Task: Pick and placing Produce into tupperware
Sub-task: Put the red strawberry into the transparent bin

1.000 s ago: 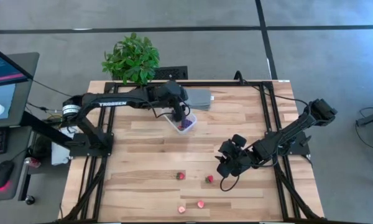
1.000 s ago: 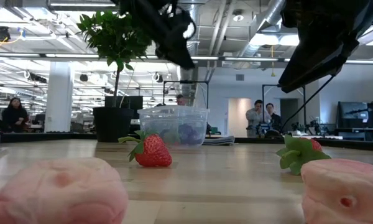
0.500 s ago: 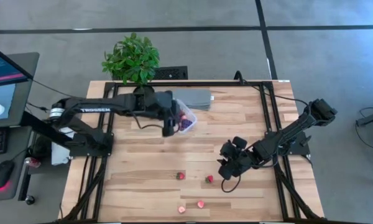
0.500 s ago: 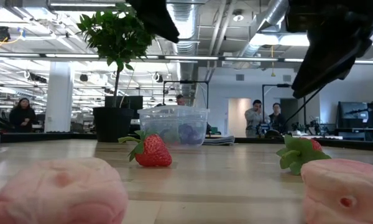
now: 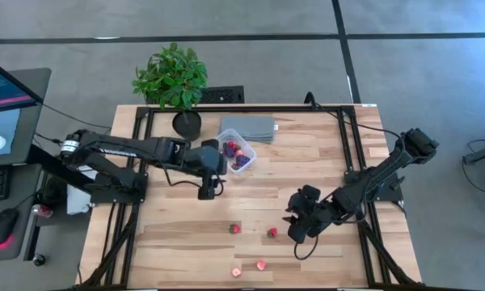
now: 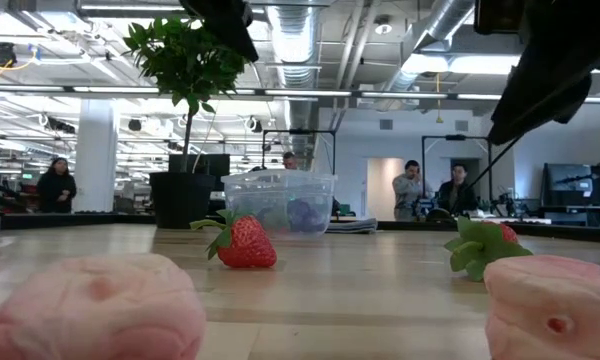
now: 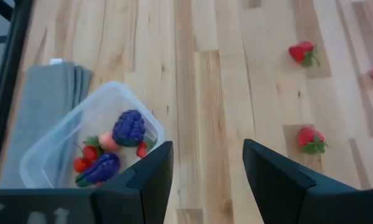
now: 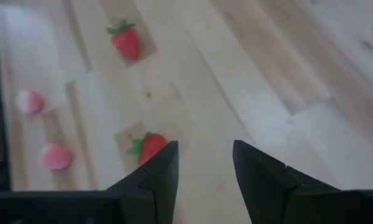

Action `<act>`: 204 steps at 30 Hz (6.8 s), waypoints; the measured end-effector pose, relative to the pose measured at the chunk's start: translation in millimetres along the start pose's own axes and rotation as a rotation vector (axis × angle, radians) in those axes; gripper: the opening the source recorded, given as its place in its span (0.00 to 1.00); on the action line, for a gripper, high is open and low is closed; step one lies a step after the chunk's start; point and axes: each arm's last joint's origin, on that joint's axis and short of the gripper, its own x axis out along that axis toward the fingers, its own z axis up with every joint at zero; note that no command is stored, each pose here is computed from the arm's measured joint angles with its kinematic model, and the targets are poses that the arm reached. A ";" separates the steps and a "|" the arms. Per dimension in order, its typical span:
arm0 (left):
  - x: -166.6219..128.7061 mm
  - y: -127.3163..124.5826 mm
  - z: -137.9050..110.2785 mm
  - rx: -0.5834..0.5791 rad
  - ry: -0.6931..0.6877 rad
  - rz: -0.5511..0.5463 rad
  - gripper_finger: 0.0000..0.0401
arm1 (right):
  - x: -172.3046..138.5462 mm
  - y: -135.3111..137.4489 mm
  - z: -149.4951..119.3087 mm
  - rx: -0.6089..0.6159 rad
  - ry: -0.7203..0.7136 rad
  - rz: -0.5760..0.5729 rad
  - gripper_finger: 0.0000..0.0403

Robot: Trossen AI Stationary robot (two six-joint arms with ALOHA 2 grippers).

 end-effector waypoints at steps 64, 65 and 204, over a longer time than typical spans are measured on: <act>-13.1 -43.3 -70.4 -0.259 0.006 0.122 0.46 | 72.3 6.9 5.3 -0.602 0.204 0.271 0.65; -13.4 -44.2 -70.5 -0.258 0.004 0.124 0.46 | 72.4 7.4 6.0 -0.609 0.199 0.283 0.65; -16.3 -49.0 -77.3 -0.217 0.038 0.197 0.46 | 107.6 1.2 19.4 -0.362 0.255 0.254 0.45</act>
